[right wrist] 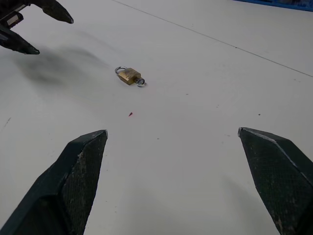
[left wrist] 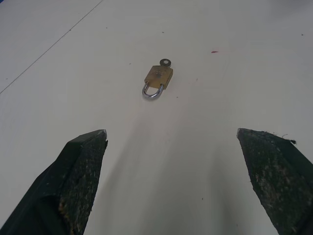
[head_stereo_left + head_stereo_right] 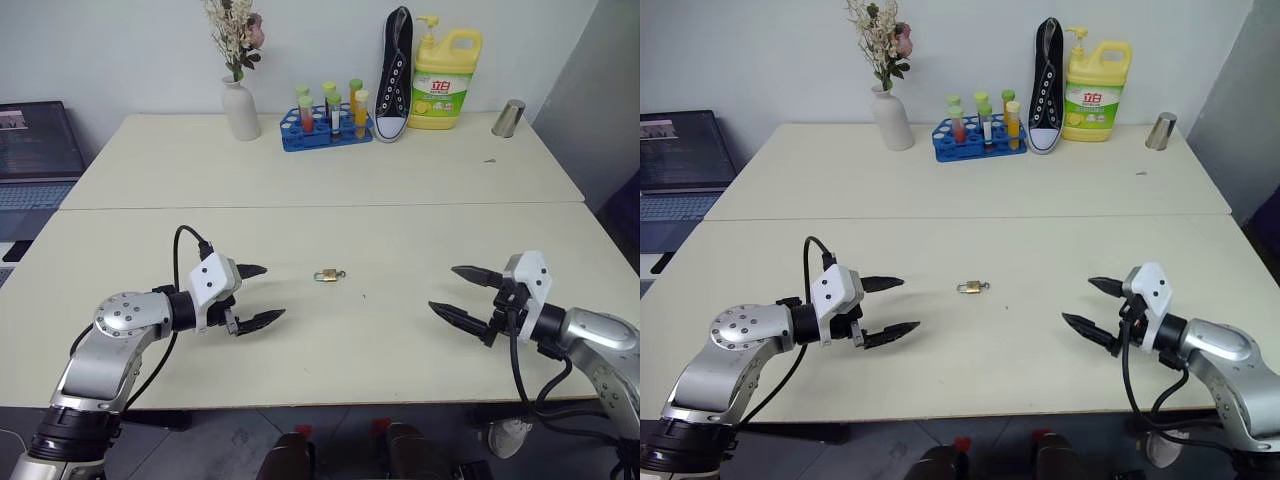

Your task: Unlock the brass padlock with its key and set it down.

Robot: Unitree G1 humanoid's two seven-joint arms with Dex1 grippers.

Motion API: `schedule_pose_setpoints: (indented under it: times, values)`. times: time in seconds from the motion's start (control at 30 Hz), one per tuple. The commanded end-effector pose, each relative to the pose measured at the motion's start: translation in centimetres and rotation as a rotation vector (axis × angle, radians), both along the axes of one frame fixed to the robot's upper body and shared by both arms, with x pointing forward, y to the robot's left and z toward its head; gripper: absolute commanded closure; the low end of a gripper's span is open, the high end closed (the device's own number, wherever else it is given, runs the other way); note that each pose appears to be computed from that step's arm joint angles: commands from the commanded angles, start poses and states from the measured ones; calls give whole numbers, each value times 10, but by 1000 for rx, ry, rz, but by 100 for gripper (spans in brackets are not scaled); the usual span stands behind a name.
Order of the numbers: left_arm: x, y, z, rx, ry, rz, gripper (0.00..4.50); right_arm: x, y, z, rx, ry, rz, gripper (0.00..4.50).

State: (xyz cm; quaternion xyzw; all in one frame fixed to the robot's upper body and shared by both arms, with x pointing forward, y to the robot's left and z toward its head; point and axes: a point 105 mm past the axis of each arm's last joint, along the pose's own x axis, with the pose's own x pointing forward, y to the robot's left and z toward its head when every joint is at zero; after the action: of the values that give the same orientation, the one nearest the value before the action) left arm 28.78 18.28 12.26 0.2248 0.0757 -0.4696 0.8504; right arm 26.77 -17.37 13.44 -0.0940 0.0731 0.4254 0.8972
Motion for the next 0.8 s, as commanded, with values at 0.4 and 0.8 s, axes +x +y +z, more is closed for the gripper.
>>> schedule_pose_setpoints:
  times: [0.4,0.8]
  values:
    - [7,12,8,17,-34,38,0,-1,6,0,-23,-35,27,1]
    - [20,5,18,-24,-55,-6,0,-14,19,4,26,19,101,1]
